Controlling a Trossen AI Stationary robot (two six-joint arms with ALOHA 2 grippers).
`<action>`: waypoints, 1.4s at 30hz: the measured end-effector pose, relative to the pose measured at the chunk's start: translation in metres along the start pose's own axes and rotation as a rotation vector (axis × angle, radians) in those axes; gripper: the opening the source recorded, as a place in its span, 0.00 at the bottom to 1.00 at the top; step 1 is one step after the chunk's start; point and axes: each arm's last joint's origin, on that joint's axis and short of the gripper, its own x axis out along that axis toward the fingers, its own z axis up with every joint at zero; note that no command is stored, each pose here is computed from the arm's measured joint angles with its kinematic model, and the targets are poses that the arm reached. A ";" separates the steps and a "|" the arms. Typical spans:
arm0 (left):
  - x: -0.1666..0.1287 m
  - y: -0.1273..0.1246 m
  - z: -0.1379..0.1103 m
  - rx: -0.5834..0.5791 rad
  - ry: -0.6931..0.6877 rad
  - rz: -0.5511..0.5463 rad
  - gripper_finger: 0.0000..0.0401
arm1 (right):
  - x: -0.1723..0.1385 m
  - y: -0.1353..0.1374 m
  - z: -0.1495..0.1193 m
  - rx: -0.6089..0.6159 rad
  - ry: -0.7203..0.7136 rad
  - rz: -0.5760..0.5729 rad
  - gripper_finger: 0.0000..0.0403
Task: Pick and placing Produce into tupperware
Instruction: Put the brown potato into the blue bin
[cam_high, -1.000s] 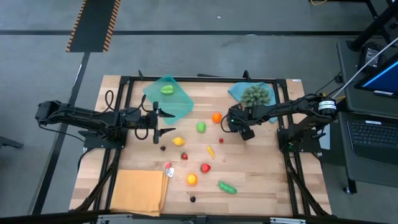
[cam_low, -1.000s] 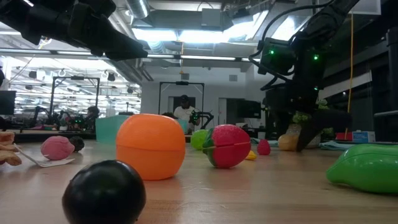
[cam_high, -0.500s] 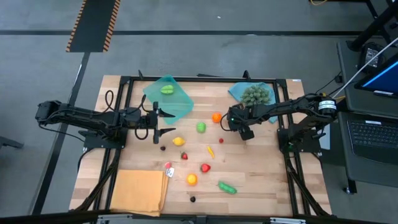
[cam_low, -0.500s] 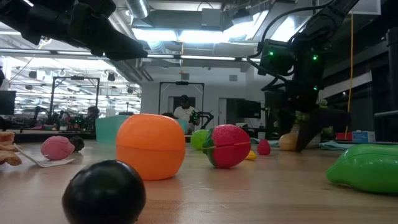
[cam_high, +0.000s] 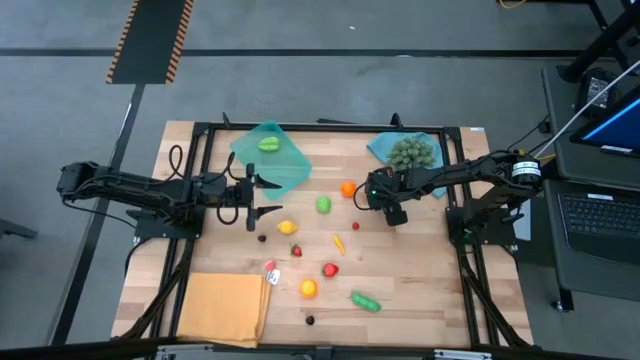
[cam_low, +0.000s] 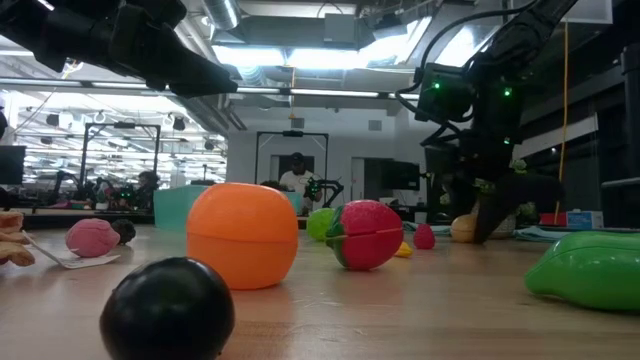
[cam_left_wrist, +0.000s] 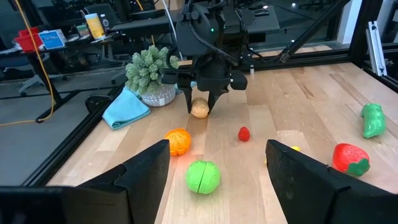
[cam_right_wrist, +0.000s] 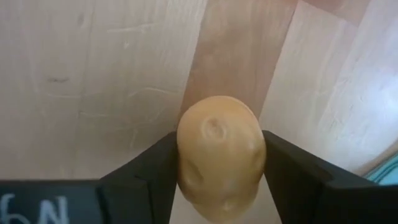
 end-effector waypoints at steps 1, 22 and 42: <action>0.000 0.000 0.000 0.000 0.000 0.000 0.64 | 0.000 0.000 0.000 0.007 0.000 0.000 0.49; 0.000 0.000 0.000 -0.018 0.000 0.000 0.64 | -0.042 -0.026 0.029 0.226 -0.169 -0.094 0.49; 0.000 0.000 0.003 -0.142 -0.029 0.000 0.65 | -0.104 -0.005 0.055 0.223 -0.587 -0.159 0.49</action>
